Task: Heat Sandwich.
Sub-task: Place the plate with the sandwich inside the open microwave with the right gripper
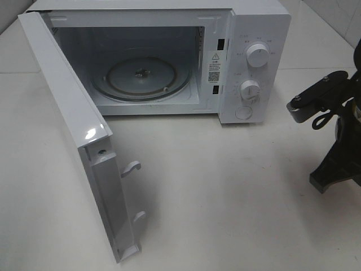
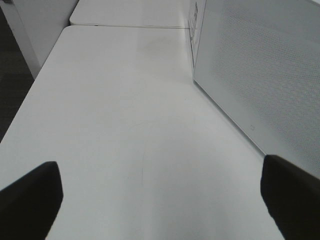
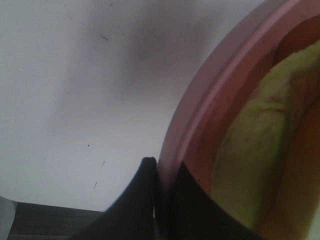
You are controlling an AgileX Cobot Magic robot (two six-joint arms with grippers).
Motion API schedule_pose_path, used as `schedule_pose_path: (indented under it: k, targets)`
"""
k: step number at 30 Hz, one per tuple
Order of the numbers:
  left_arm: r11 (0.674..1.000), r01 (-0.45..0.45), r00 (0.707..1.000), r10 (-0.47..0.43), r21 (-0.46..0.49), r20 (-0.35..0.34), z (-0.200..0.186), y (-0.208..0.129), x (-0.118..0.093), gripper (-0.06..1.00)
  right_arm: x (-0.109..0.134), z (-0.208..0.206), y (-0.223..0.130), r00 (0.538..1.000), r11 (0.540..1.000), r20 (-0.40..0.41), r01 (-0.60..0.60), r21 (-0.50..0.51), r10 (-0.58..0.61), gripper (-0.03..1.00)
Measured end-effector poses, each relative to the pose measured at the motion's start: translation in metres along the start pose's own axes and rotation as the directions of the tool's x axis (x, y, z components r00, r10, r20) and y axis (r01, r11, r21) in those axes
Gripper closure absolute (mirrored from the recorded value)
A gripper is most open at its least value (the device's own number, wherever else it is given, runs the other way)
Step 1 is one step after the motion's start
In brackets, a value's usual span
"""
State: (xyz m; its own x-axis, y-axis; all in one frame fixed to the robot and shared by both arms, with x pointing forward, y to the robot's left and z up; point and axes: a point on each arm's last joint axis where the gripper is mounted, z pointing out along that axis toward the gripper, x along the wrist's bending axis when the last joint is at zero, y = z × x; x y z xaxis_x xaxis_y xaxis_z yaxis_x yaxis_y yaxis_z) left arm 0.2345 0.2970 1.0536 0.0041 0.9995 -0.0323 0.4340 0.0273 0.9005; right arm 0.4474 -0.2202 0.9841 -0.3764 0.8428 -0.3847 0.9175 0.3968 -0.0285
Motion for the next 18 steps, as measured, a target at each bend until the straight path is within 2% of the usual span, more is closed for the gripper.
schedule_pose_path:
  k: [18]
  targets:
    - [1.000, 0.000, 1.000, 0.000, 0.000, 0.000, 0.000, 0.000, 0.000, -0.05, 0.048, -0.027, -0.012, 0.982, 0.979, 0.004, 0.189, -0.072, -0.189, 0.92]
